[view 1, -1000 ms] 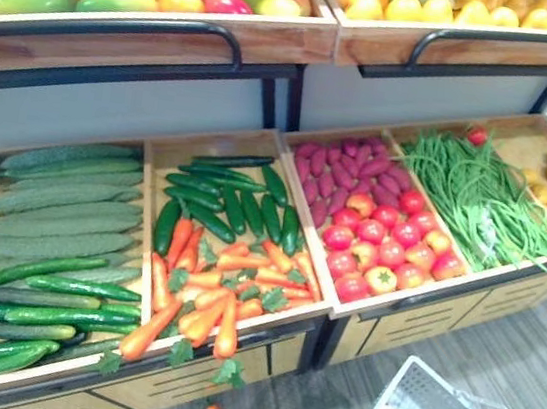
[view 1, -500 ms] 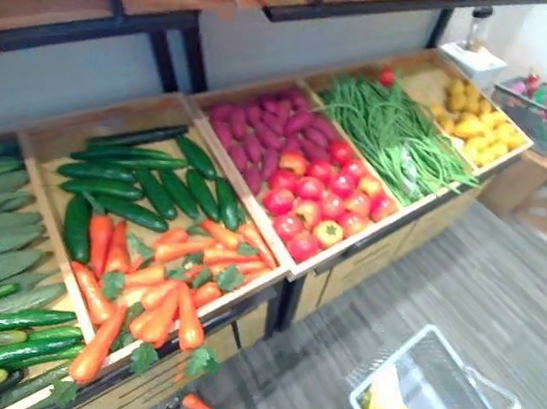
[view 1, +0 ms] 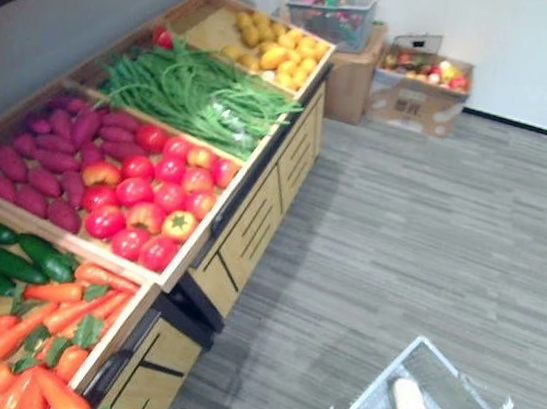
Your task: Pick vegetable in the basket
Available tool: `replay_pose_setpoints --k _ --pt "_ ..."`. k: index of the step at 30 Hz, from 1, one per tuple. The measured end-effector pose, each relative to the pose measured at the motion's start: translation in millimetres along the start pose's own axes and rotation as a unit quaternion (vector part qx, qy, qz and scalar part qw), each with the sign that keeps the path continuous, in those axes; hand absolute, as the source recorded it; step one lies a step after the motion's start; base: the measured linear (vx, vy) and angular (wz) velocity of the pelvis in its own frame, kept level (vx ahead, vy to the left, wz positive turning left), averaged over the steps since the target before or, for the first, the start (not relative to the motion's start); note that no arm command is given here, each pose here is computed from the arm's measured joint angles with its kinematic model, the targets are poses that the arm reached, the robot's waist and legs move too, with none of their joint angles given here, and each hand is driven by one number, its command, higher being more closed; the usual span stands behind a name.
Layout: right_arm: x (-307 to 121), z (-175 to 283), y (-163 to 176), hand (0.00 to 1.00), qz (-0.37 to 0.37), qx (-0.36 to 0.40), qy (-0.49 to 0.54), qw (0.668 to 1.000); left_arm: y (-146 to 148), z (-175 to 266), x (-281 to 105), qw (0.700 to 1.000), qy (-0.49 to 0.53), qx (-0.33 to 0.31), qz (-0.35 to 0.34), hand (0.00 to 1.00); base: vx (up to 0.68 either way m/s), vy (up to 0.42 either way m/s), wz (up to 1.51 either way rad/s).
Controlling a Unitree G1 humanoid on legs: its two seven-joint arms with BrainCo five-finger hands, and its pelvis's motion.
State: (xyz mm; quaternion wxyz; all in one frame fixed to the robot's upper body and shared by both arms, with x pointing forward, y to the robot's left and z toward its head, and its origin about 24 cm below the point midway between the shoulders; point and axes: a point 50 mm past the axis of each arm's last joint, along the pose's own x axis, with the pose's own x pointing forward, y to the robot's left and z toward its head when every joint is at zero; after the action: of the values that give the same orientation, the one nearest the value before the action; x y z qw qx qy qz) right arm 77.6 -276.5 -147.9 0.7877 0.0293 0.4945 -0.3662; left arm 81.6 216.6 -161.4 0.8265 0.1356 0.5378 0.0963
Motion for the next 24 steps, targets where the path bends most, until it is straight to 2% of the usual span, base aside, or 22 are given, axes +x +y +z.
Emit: replay_pose_setpoints --k 9,14,19,24 --pt "3.2 14.4 1.0 1.0 0.016 -0.053 -0.031 0.998 4.5 -2.1 -1.1 0.997 0.001 -0.062 0.04 0.0 -0.06 -0.014 -0.84" --pt "2.1 7.9 -1.6 1.0 0.008 -0.03 -0.022 0.999 2.1 -10.7 -3.7 0.996 0.013 -0.078 0.046 0.0 -0.03 0.19 -0.74" --pt "-2.3 -3.1 1.7 1.0 0.001 -0.019 -0.017 1.0 11.8 -13.0 -3.1 0.997 0.012 -0.055 0.056 0.0 0.11 0.228 -0.26" --pt "-1.8 8.3 8.0 1.0 0.012 -0.024 -0.037 0.999 10.4 -9.3 -2.4 0.998 0.003 -0.028 0.049 0.0 0.2 0.168 -0.5"
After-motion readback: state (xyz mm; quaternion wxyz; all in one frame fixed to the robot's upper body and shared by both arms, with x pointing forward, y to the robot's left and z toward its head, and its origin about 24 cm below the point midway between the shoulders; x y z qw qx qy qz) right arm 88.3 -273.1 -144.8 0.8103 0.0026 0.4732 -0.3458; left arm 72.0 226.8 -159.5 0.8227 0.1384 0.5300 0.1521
